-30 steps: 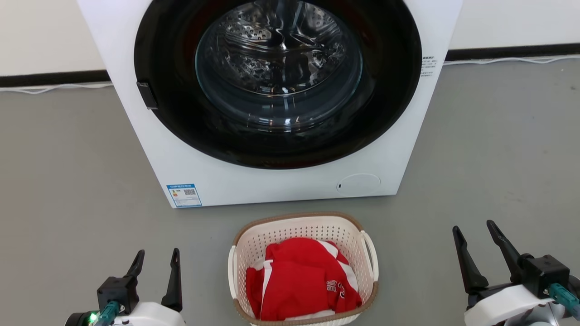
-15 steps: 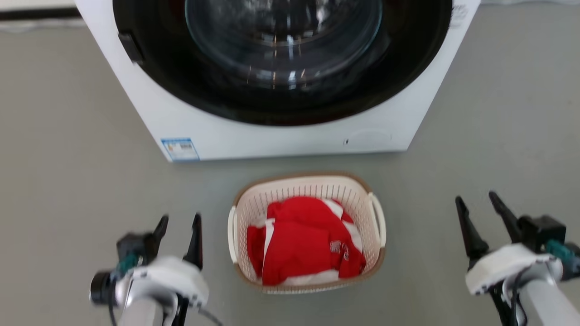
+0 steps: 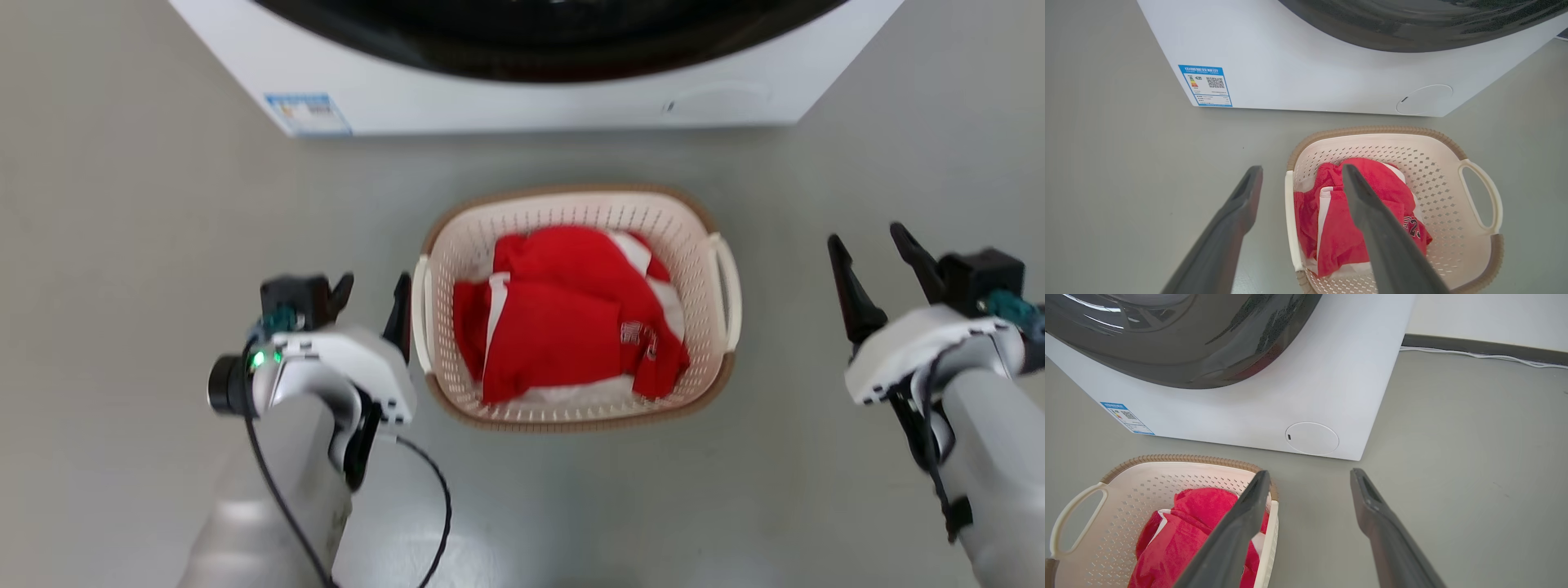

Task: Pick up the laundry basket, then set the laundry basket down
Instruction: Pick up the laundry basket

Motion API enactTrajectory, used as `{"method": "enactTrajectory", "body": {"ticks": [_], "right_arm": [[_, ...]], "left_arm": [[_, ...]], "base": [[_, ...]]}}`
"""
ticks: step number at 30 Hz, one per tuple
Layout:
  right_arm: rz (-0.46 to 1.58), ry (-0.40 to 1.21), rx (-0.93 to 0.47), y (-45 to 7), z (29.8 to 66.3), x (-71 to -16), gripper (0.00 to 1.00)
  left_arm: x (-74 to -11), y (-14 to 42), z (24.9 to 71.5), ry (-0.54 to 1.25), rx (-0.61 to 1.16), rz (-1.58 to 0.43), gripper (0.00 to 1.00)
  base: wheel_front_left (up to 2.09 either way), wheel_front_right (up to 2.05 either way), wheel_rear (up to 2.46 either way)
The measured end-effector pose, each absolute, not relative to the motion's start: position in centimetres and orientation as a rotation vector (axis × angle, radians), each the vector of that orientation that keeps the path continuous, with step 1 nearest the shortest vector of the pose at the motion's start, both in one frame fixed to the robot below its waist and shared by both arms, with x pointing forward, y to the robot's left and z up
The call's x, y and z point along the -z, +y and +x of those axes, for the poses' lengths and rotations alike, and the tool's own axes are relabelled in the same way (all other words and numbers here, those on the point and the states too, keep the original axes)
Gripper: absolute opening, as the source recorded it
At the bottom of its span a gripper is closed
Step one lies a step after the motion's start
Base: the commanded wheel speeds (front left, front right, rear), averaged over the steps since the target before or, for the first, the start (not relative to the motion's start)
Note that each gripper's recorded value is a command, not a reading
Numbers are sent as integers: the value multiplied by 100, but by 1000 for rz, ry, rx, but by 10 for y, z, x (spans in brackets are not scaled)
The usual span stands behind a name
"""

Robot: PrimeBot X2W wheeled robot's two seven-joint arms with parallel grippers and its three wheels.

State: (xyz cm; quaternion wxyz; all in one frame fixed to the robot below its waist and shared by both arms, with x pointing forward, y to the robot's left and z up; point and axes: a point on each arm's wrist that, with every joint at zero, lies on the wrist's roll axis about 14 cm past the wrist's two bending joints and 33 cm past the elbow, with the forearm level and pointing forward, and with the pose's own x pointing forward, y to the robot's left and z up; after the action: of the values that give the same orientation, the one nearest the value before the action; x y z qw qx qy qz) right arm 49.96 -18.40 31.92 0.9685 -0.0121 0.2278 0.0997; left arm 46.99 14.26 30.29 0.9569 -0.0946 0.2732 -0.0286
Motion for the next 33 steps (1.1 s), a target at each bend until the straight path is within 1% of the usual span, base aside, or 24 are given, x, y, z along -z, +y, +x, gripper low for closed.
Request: {"method": "enactTrajectory", "body": {"ticks": [7,13,27,33], "right_arm": [[-4,566,-260,-161,511,-271,100],[24,632,-273,-152,514,-240,100],[42,706,-305,-139,518,-196,100],[68,749,-307,-133,511,-176,100]], "left_arm": [[-266,130,479,652,85,-212,100],[-243,123,481,709,90,-215,100],[-202,112,481,807,109,-201,100],[-185,114,476,851,93,-181,100]], "base": [[0,0,0],[0,0,0],[0,0,0],[0,0,0]]}}
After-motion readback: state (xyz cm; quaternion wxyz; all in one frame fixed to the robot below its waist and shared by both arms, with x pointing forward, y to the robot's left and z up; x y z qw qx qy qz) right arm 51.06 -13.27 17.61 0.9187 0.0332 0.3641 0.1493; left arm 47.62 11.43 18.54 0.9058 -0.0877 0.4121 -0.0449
